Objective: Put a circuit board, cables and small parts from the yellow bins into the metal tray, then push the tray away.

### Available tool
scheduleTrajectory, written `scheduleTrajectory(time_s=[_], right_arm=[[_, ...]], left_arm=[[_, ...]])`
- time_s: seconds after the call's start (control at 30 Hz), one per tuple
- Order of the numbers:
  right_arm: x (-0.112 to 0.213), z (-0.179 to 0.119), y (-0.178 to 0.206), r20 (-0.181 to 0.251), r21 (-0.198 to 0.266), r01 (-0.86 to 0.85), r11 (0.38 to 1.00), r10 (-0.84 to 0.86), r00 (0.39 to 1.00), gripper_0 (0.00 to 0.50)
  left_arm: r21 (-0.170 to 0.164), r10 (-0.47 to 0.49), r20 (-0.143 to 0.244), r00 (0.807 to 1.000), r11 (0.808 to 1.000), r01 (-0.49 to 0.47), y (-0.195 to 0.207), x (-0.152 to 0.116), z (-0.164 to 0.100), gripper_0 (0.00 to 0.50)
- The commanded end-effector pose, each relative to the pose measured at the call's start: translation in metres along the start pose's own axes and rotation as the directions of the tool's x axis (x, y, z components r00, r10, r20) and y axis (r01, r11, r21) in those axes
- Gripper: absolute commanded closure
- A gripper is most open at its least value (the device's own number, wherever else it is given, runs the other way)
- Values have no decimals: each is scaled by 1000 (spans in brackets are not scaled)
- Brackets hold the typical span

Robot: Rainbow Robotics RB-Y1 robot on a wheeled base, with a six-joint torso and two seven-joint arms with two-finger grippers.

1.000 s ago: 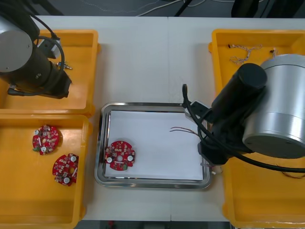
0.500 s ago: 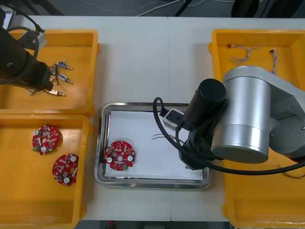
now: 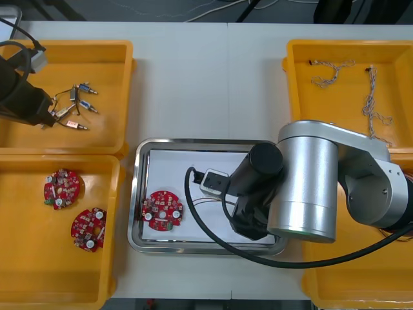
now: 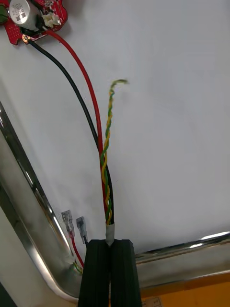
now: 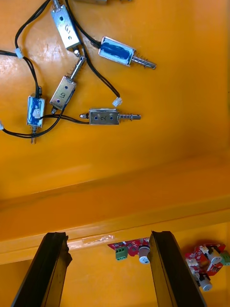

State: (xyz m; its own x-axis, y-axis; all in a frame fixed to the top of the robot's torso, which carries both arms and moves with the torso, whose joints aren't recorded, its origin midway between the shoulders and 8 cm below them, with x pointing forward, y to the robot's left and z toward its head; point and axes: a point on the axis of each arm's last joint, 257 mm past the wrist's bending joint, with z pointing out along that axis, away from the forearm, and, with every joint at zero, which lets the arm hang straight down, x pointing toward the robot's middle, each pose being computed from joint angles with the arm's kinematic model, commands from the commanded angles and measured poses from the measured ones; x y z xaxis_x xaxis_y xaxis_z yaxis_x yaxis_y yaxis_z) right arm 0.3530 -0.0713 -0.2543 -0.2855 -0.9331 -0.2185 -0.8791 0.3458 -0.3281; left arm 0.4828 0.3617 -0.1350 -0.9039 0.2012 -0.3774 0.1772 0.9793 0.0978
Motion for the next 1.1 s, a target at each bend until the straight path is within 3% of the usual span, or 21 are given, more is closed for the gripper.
scheduleTrajectory(time_s=[0.03, 0.27, 0.5, 0.63, 0.97, 1.07, 1.1], right_arm=[[-10, 4, -3, 19, 37, 194, 980, -195, 981, 500], [-1, 15, 4, 6, 24, 331, 943, -331, 944, 500], [5, 32, 12, -4, 4, 353, 935, -353, 935, 500], [5, 44, 14, -1, 11, 362, 932, -362, 932, 500], [2, 60, 16, 2, 0, 346, 938, -346, 938, 500], [0, 60, 17, 2, 1, 344, 939, -344, 939, 426], [0, 60, 17, 2, 2, 344, 939, -344, 939, 363]], left_arm=[[-49, 97, 29, 995, 994, -96, 25, -19, -25, 0], [-51, 156, 6, 988, 986, -156, 39, -25, -20, 0], [-94, 193, 22, 981, 977, -190, 57, -36, -15, 0], [-93, 204, 34, 978, 975, -200, 63, -43, -8, 0], [-137, 225, 100, 969, 968, -211, 73, -64, 10, 0], [-147, 235, 116, 965, 965, -217, 71, -70, 14, 0], [-151, 236, 118, 965, 964, -218, 71, -71, 15, 0]])
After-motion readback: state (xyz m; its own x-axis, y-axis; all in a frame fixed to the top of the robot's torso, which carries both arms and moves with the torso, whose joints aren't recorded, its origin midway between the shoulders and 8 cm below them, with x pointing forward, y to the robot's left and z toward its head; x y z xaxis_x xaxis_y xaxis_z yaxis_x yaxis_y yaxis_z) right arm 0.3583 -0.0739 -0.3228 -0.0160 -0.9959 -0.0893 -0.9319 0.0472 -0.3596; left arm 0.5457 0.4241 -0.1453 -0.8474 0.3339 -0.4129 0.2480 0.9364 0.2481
